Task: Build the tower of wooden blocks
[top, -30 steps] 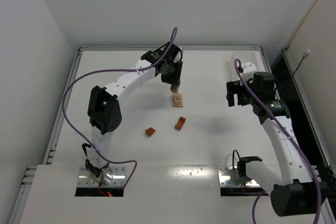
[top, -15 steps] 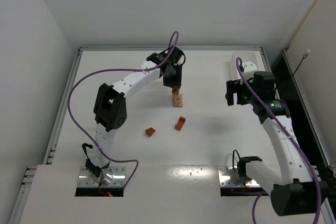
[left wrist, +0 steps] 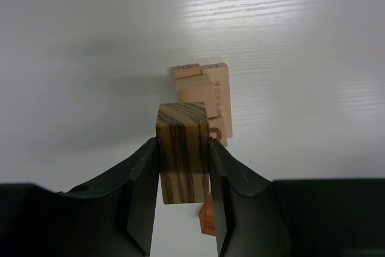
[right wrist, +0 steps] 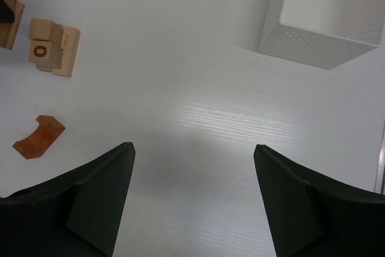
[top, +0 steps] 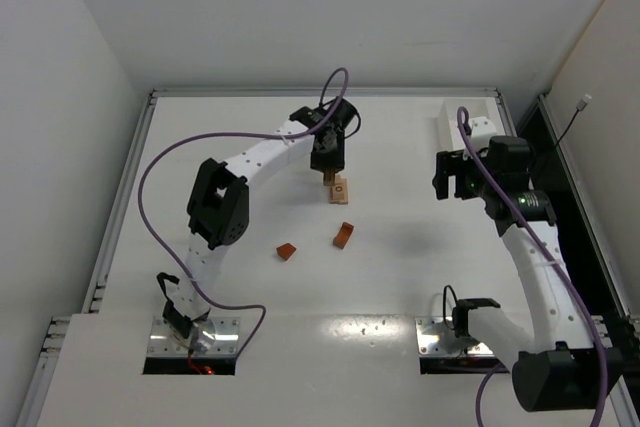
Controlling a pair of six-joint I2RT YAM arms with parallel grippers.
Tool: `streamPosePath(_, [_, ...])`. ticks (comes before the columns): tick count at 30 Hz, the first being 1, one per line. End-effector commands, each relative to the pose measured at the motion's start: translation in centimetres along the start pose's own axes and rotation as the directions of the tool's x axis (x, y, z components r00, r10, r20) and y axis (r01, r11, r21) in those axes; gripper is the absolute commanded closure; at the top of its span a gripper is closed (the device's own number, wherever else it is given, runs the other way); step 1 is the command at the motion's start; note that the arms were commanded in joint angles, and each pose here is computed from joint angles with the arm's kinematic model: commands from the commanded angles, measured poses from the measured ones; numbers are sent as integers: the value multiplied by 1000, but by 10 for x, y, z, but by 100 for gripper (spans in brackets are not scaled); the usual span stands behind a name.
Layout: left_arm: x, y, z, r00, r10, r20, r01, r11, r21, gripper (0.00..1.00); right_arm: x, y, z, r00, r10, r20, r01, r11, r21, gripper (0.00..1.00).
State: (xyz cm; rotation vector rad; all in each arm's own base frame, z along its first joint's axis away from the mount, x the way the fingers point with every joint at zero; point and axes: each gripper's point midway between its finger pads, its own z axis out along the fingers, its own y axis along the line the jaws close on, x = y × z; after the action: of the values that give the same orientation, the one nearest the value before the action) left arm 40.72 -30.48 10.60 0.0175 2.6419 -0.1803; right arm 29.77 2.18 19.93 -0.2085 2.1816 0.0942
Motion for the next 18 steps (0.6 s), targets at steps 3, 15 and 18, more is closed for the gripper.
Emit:
streamPosePath(3, [-8, -25, -18, 999, -37, 39, 34, 998, 54, 100, -9, -1, -3, 998, 34, 56, -34, 999, -5, 23])
streamPosePath(15, [-7, -38, -13, 997, -73, 36, 70, 994, 88, 100, -4, -3, -8, 996, 68, 58, -67, 998, -10, 23])
streamPosePath(18, [-10, -40, -11, 996, -76, 44, 71, 993, 94, 100, -4, -4, -8, 996, 73, 59, -72, 997, -11, 23])
